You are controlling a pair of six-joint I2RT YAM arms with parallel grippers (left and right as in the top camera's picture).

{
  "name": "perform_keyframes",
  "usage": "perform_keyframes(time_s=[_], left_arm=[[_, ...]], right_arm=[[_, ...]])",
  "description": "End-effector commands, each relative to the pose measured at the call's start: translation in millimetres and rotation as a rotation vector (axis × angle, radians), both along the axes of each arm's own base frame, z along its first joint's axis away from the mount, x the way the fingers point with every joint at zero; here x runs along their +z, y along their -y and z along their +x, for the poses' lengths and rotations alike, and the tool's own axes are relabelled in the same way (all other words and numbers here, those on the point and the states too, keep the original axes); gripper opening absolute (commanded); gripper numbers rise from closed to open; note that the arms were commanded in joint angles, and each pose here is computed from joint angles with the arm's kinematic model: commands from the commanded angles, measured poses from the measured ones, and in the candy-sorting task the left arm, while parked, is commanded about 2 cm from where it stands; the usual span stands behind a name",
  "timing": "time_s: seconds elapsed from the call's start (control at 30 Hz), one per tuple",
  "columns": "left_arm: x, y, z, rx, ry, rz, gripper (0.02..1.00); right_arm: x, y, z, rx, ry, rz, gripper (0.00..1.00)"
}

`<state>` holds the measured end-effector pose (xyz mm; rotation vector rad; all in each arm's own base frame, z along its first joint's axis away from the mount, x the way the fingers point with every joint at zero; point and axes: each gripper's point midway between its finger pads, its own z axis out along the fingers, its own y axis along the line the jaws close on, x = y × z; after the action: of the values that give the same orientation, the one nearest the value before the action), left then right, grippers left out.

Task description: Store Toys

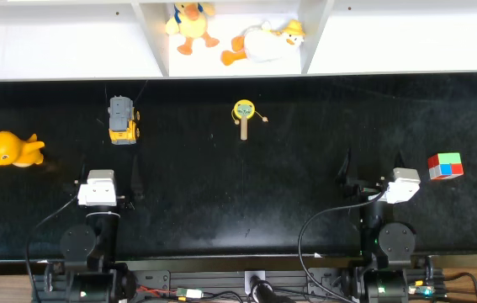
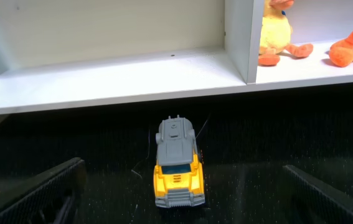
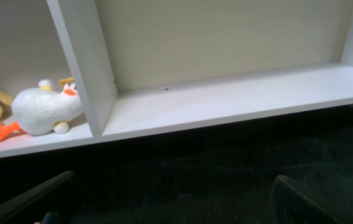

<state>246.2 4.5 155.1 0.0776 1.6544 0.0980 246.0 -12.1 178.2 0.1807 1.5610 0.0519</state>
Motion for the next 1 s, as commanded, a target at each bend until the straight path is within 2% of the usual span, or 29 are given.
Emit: perform_keyframes(time_s=[0.03, 0.2, 0.43, 0.77, 1.0], left_arm=[[0.9, -2.2, -0.6, 0.009, 0.005, 0.016, 0.998], [0.2, -2.3, -0.6, 0.011, 0.001, 0.006, 0.996], [18.0, -1.9, -4.7, 0.021, -0.014, -0.120, 0.998], [58.8, 0.2, -16.9, 0.017, -0.117, -0.128, 0.998], [67.7, 5.1, -32.3, 0.009, -0.319, -0.155, 0.996]], right_arm=[[-3.6, -1.3, 0.3, 0.007, 0.000, 0.004, 0.996], [-3.6, -1.3, 0.3, 0.007, 0.000, 0.004, 0.996], [-3.7, -1.3, 0.3, 0.007, 0.000, 0.004, 0.996], [-3.7, -1.3, 0.3, 0.007, 0.000, 0.004, 0.996], [-3.7, -1.3, 0.3, 0.007, 0.000, 0.004, 0.993]])
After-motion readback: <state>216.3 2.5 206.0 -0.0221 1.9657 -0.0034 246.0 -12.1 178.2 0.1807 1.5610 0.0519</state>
